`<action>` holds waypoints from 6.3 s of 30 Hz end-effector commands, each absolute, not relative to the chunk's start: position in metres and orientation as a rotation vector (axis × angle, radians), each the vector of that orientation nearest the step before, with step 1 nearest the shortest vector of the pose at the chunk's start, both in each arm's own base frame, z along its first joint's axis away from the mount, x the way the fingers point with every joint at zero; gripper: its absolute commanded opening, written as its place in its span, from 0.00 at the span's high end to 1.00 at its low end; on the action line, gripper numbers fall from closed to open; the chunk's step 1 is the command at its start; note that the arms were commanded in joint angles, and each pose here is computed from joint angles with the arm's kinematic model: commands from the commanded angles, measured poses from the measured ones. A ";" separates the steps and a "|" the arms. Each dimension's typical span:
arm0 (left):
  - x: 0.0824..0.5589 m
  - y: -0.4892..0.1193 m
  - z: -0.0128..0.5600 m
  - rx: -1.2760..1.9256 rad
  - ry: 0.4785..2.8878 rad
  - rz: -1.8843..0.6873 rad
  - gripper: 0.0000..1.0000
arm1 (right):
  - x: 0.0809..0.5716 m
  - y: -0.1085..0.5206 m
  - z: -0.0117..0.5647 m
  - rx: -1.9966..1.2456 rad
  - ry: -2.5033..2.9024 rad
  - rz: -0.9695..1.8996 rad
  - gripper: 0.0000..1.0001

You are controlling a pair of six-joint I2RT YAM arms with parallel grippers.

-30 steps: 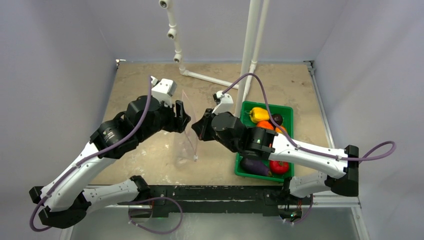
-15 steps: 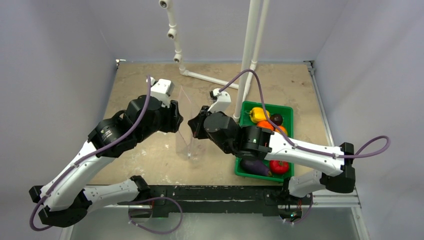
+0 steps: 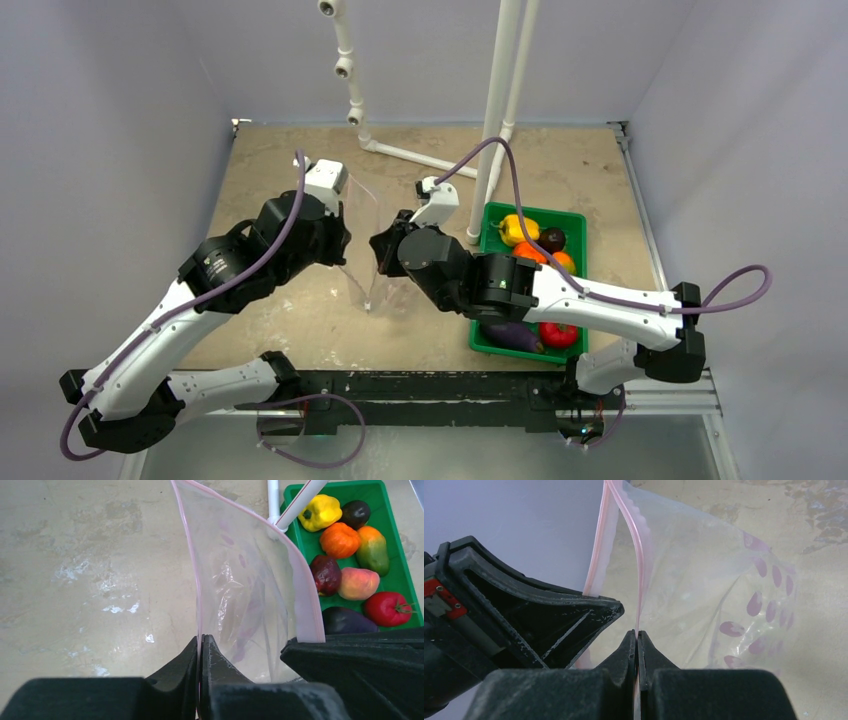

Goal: Place the food in the zip-top bag and seal the zipper
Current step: Open the zipper of the food storage bag at the center of the board, then pick up the fake vegetable from the bin, then place the fake vegetable in the zipper food storage bag.

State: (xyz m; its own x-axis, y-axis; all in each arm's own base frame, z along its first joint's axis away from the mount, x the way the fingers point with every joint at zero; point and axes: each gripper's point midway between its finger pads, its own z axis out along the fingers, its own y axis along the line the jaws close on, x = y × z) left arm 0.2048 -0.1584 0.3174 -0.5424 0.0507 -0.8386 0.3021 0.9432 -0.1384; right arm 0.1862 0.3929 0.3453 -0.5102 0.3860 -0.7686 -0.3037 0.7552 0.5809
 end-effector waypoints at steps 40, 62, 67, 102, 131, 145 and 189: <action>0.237 -0.163 0.245 0.312 2.192 -0.070 1.00 | 0.246 0.340 0.203 0.181 2.117 0.749 0.90; 0.240 -0.168 0.217 0.286 2.114 -0.152 1.00 | 0.211 0.261 0.245 0.303 2.161 0.671 0.32; 0.237 -0.164 0.218 0.288 2.103 -0.153 1.00 | 0.196 0.236 0.226 0.370 2.239 0.591 0.23; 0.212 -0.177 0.224 0.373 2.057 -0.370 1.00 | 0.248 0.143 0.111 0.750 2.351 0.047 0.19; 0.200 -0.191 0.226 0.459 2.038 -0.482 1.00 | 0.243 0.148 0.071 0.855 2.408 0.000 0.52; 0.203 -0.191 0.221 0.456 2.054 -0.458 1.00 | 0.264 0.173 0.178 0.636 2.266 0.283 0.88; 0.215 -0.188 0.218 0.370 2.061 -0.410 1.00 | 0.177 0.377 0.253 -0.122 2.065 0.978 0.92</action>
State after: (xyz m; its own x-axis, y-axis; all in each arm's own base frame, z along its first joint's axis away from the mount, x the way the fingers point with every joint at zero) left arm 0.2107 -0.1853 0.2069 -0.5128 0.1445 -0.8463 0.4303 0.8962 -0.1077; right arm 0.1799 0.3688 0.2452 -0.6545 0.2062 -0.7274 -0.3854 0.7367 0.5557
